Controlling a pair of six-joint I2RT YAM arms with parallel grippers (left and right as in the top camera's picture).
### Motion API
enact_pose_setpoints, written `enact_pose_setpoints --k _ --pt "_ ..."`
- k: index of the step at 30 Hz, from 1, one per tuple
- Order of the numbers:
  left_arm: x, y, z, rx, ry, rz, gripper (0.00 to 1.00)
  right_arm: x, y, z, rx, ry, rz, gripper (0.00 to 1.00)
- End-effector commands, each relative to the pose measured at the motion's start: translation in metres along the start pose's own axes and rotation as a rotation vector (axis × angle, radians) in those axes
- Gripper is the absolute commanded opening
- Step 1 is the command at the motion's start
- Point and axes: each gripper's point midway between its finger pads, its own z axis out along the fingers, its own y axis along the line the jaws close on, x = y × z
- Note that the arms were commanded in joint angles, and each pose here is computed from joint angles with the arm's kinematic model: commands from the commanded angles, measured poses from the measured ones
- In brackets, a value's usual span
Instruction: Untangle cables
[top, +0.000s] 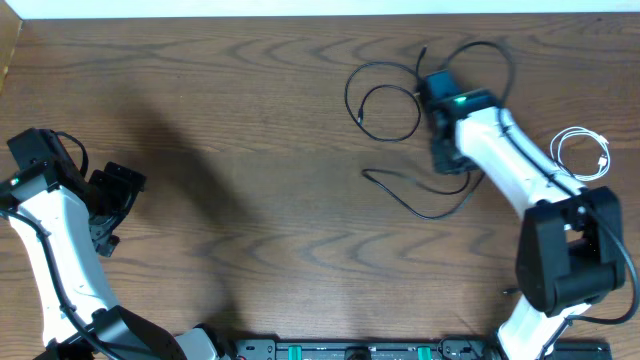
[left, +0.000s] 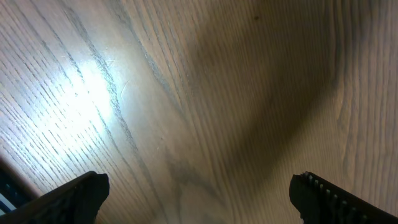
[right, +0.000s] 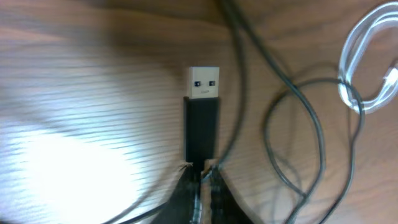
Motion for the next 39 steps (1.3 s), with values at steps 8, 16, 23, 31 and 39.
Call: enact_pose_setpoints --k 8,16,23,31,39 --pt "-0.002 0.001 -0.004 0.0 -0.012 0.0 0.98 0.006 -0.057 0.028 -0.035 0.095 0.228 0.99" --pt "-0.002 0.001 -0.004 0.0 -0.012 0.0 0.98 0.007 -0.063 0.03 -0.032 0.101 0.245 0.99" --pt "-0.002 0.001 -0.004 0.0 -0.012 0.0 0.98 0.007 -0.061 0.03 -0.037 0.101 0.243 0.99" --pt "-0.002 0.001 -0.004 0.0 -0.012 0.0 0.98 0.007 -0.061 0.03 -0.04 0.101 0.243 0.99" --pt "-0.002 0.001 -0.004 0.0 -0.012 0.0 0.98 0.007 -0.061 0.03 -0.04 0.101 0.243 0.99"
